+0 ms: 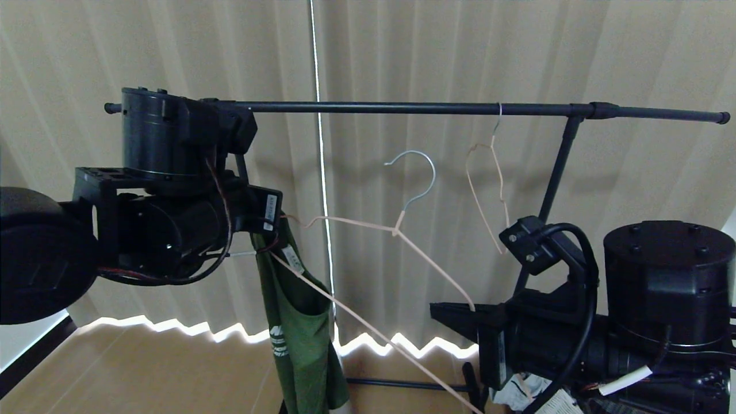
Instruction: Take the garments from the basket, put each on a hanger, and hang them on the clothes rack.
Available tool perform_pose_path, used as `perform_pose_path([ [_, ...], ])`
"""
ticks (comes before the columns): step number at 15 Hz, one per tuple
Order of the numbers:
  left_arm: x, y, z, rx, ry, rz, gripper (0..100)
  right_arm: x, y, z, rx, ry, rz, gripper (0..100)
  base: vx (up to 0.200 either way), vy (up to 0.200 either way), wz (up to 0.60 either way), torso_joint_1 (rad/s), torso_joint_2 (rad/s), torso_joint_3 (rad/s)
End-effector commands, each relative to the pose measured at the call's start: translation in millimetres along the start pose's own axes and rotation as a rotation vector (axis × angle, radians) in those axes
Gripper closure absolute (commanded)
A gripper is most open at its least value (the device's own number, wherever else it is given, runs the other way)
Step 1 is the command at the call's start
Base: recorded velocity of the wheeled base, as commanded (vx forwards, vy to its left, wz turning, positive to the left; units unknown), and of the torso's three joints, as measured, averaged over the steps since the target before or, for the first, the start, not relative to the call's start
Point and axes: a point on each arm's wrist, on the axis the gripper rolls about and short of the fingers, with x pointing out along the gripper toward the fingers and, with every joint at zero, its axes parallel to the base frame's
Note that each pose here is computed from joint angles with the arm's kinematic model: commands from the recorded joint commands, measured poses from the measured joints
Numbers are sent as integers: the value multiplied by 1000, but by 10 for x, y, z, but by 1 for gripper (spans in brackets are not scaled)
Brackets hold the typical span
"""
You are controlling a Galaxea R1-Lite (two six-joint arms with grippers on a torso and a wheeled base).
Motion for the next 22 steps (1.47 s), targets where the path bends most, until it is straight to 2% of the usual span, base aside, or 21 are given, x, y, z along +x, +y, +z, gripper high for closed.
perform_pose_path([
  [1, -130, 77, 52, -11, -15, 2, 100, 36, -10, -6, 1, 2, -18, 100, 0, 0, 0, 0, 0, 0],
  [5, -247, 127, 37, 2, 5, -5, 100, 134, -75, 76, 60, -27, -68, 100, 0, 0, 0, 0, 0, 0],
  [10, -342, -64, 56, -5, -12, -77, 100, 156, -56, 123, 66, -40, -61, 100, 0, 0, 0, 0, 0, 0],
  [12, -376, -91, 112, -28, -32, -92, 100, 180, -26, 119, 64, -36, -52, 100, 0, 0, 0, 0, 0, 0],
  [13, -400, -110, 200, -70, -56, -103, 100, 181, 63, 85, 61, -23, -24, 100, 0, 0, 0, 0, 0, 0],
  [14, -373, -113, 214, -73, -55, -98, 100, 170, 104, 57, 54, -13, -14, 100, 0, 0, 0, 0, 0, 0],
  [18, -340, -28, 201, -71, -34, -68, 100, 101, 60, 38, 49, -50, -118, 100, 0, 0, 0, 0, 0, 0],
  [22, -310, 23, 182, -60, -25, -7, 100, 91, -150, 121, 80, -100, -240, 100, 0, 0, 0, 0, 0, 0],
])
